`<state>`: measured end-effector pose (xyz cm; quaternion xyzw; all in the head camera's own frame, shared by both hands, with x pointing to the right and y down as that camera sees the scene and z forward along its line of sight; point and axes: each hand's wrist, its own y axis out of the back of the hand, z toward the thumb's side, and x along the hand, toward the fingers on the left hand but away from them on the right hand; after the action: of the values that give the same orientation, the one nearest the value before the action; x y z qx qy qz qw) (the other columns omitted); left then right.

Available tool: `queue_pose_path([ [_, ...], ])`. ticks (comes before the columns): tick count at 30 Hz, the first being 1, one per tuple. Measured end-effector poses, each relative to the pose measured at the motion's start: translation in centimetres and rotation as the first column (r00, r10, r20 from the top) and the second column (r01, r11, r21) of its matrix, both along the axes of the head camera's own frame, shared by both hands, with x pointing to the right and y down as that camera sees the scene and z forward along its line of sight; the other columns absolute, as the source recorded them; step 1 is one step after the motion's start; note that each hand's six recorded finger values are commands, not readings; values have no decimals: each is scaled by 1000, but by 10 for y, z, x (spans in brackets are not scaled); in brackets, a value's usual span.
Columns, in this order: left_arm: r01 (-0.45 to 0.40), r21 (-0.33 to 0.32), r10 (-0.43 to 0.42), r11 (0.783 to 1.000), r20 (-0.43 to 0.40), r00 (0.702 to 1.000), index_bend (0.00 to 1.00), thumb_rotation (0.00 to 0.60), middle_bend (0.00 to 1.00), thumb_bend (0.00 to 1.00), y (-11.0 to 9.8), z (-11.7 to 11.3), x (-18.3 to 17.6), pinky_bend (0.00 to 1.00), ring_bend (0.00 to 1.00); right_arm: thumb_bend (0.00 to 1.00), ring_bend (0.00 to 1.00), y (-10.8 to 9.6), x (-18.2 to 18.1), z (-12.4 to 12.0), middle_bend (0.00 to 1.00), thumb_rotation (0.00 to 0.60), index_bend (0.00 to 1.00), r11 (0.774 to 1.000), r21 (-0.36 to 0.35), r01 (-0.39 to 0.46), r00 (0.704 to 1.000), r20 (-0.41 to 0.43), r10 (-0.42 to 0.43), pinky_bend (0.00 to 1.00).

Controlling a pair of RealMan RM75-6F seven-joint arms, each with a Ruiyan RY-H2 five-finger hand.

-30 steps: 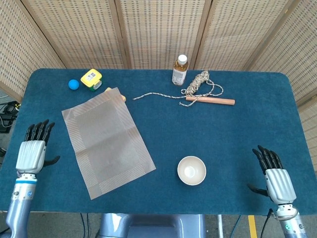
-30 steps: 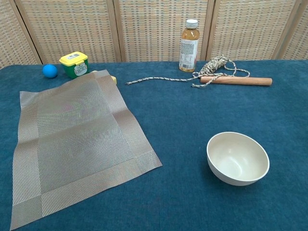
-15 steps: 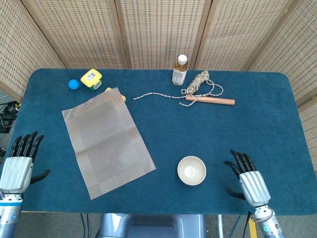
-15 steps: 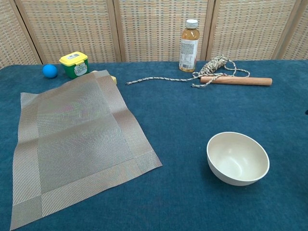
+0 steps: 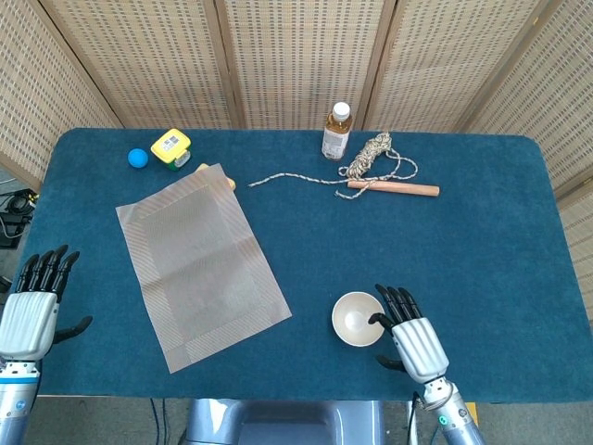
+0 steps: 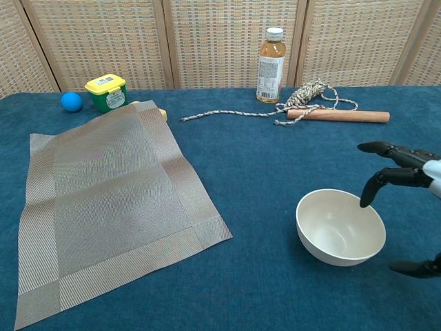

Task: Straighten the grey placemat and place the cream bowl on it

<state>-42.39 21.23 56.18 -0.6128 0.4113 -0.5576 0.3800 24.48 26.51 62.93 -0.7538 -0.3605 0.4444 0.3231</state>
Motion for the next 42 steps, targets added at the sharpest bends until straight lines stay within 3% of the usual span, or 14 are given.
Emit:
queue_pose_path([
  [12, 10, -3, -10, 1000, -15, 1000, 61, 600, 0, 91, -1, -1, -2, 0, 0, 226, 0, 2, -11, 25, 64, 600, 460, 999, -44, 1, 999, -36, -3, 85],
  [22, 13, -8, -13, 1000, -26, 1000, 64, 600, 0, 90, -1, 1, -1, 0, 0, 242, 0, 3, -7, 46, 147, 600, 566, 997, -75, -10, 998, -64, 5, 125],
  [26, 9, -4, -9, 1000, -27, 1000, 69, 600, 0, 90, -1, 1, -1, 0, 0, 326, 0, 4, -7, 52, 162, 600, 596, 997, -79, -10, 998, -67, 5, 129],
  [31, 11, -6, -11, 1000, -26, 1000, 75, 600, 0, 90, -1, 3, -1, 0, 0, 499, 0, 3, -7, 58, 174, 600, 631, 996, -84, -10, 998, -70, 4, 129],
  [42, 13, -24, -13, 1000, -19, 1000, 82, 600, 0, 91, -2, 9, -2, 0, 0, 528, 0, -8, -8, 63, 190, 600, 674, 997, -76, -12, 998, -69, 7, 133],
])
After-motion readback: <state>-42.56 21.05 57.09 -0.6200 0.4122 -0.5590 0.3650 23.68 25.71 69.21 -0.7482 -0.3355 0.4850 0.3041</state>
